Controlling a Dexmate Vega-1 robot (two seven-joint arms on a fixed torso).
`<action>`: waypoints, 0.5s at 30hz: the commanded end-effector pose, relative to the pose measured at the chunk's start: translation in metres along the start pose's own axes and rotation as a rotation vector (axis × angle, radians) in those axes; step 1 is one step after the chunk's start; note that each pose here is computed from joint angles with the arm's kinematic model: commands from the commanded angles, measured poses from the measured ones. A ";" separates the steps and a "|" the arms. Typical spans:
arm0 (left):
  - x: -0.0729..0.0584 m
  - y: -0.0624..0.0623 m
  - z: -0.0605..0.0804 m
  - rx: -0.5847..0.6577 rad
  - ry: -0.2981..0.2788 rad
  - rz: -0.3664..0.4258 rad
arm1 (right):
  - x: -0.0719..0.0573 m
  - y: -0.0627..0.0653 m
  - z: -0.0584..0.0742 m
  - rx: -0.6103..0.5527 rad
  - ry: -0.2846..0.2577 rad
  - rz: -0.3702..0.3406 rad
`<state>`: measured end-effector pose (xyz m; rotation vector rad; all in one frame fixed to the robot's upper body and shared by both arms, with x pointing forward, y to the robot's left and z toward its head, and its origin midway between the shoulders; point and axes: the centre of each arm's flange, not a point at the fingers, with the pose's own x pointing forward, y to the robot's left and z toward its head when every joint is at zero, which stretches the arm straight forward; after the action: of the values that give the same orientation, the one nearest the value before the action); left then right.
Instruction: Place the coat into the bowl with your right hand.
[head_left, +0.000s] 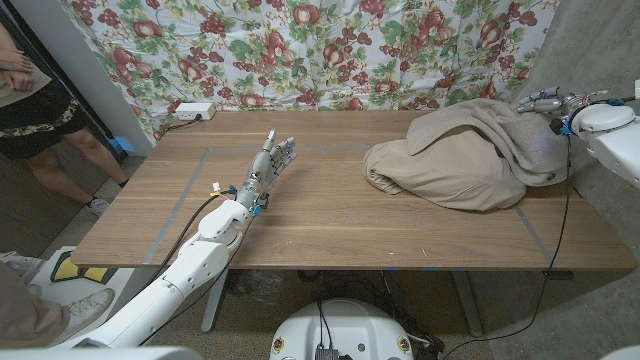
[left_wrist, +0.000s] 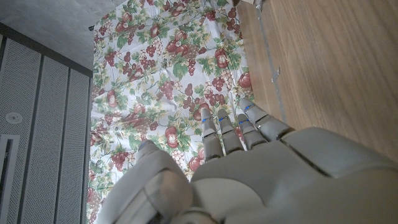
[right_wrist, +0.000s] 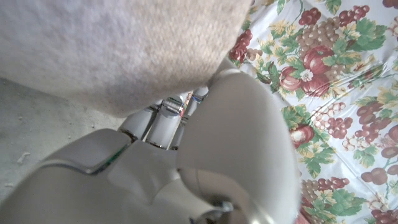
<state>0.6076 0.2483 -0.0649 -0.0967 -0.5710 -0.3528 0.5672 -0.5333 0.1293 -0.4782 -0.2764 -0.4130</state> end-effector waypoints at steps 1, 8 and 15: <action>0.002 -0.001 0.000 0.001 -0.006 -0.019 | -0.009 0.023 -0.007 -0.030 0.024 0.077; 0.004 -0.002 -0.002 -0.006 -0.009 -0.033 | -0.016 0.025 0.003 -0.048 -0.005 0.108; 0.006 -0.003 -0.003 -0.011 -0.015 -0.044 | -0.024 0.026 0.028 -0.087 -0.032 0.116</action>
<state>0.6103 0.2457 -0.0644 -0.0936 -0.5788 -0.3788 0.5651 -0.5103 0.1185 -0.5306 -0.2423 -0.3334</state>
